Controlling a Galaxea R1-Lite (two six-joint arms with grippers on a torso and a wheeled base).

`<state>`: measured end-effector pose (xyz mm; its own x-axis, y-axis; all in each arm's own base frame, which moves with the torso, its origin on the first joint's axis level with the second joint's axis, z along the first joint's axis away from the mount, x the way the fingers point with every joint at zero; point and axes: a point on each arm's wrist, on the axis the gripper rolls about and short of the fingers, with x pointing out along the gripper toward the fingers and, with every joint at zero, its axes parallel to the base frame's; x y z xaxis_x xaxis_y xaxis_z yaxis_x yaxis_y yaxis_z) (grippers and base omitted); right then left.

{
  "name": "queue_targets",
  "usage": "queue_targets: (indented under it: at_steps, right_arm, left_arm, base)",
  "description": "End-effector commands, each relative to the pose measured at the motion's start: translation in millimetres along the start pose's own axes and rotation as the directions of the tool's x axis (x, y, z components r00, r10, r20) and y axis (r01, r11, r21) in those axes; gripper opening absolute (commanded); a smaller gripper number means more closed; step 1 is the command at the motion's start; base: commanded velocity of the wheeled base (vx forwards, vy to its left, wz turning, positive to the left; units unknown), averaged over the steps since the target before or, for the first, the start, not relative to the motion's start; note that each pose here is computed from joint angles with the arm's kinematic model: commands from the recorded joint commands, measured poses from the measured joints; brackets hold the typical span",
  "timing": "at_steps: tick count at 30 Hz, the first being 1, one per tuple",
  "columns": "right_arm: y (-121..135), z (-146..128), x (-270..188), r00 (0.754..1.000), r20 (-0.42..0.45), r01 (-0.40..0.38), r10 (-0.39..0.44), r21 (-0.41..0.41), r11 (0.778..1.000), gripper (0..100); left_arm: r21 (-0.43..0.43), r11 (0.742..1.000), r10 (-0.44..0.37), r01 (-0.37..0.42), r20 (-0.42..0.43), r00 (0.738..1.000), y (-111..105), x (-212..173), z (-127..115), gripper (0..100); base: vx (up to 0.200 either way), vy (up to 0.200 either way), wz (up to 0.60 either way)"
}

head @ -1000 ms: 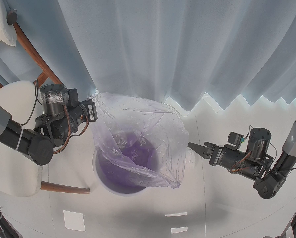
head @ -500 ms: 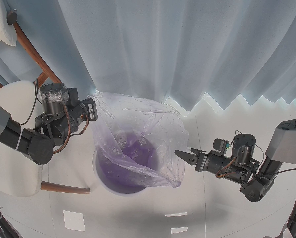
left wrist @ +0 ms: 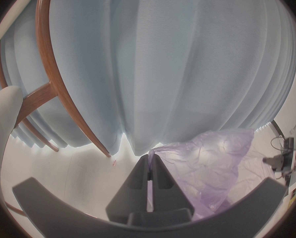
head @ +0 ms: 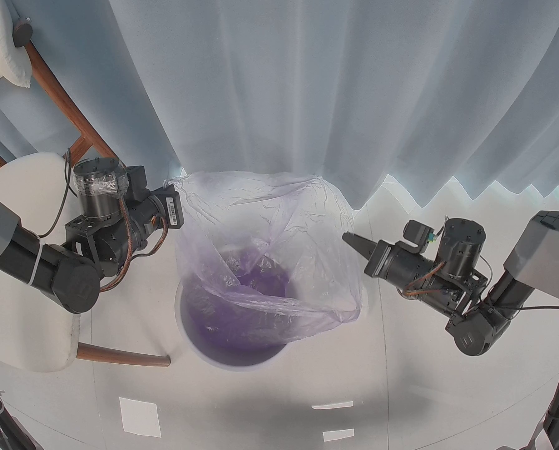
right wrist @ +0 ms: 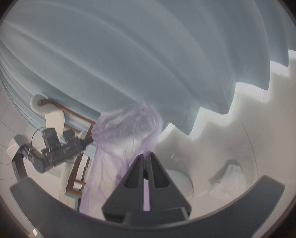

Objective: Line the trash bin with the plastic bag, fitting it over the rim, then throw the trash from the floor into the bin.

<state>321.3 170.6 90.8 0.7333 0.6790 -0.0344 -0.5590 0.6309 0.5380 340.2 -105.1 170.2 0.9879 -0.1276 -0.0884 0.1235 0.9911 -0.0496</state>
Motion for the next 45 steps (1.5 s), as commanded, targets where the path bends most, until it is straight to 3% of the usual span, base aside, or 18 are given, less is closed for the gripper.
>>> queue_targets:
  at_steps: [1,10,16,21,34,39,40,43,45]
  right_arm:
    - [1.8,24.7,17.1,0.995,0.094,-0.017,0.019,-0.015,1.0,0]
    - [4.2,44.6,51.0,0.992,0.122,-0.023,0.022,0.0,1.0,0]
    - [-8.7,31.7,62.7,0.995,0.101,-0.006,0.005,0.008,1.0,0]
    - [-28.9,17.4,66.1,0.994,0.091,0.063,-0.065,0.022,0.998,0]
    - [-48.4,-5.4,71.2,0.985,0.118,0.123,-0.125,0.027,0.992,0]
    - [-43.0,-4.4,70.5,0.983,0.131,0.123,-0.126,0.028,0.992,0]
    - [-42.7,-4.0,70.1,0.983,0.134,0.125,-0.128,0.028,0.992,100]
    - [-26.2,11.9,52.6,0.975,0.189,0.113,-0.117,0.032,0.993,100]
    - [-18.1,11.5,31.3,0.978,0.153,0.137,-0.141,0.034,0.99,100]
  left_arm:
    - [0.004,1.0,0.006,-0.006,-0.035,0.999,1.9,-4.5,-9.4,0]
    - [0.016,0.998,0.06,-0.059,-0.103,0.993,11.7,-8.5,-29.9,0]
    - [0.022,0.995,0.097,-0.095,-0.146,0.985,21.0,-6.4,-44.0,0]
    - [0.023,0.993,0.117,-0.115,-0.161,0.98,28.5,0.9,-60.8,0]
    - [0.021,0.994,0.106,-0.104,-0.149,0.983,25.4,5.6,-73.3,0]
    - [0.003,0.996,0.087,-0.087,-0.06,0.994,23.7,2.9,-69.2,0]
    - [0.001,0.996,0.085,-0.085,-0.058,0.995,23.2,2.7,-69.1,0]
    - [-0.012,0.999,0.045,-0.045,0.012,0.999,19.4,-4.8,-61.2,0]
    - [-0.012,0.999,0.043,-0.043,0.021,0.999,19.9,-9.8,-58.7,0]
  base:
    - [0.0,0.0,0.0]
    - [0.0,0.0,0.0]
    - [0.0,0.0,0.0]
    - [0.0,0.0,0.0]
    - [0.0,0.0,0.0]
    - [0.0,0.0,0.0]
    - [0.0,0.0,0.0]
    - [0.0,0.0,0.0]
    - [0.0,0.0,0.0]
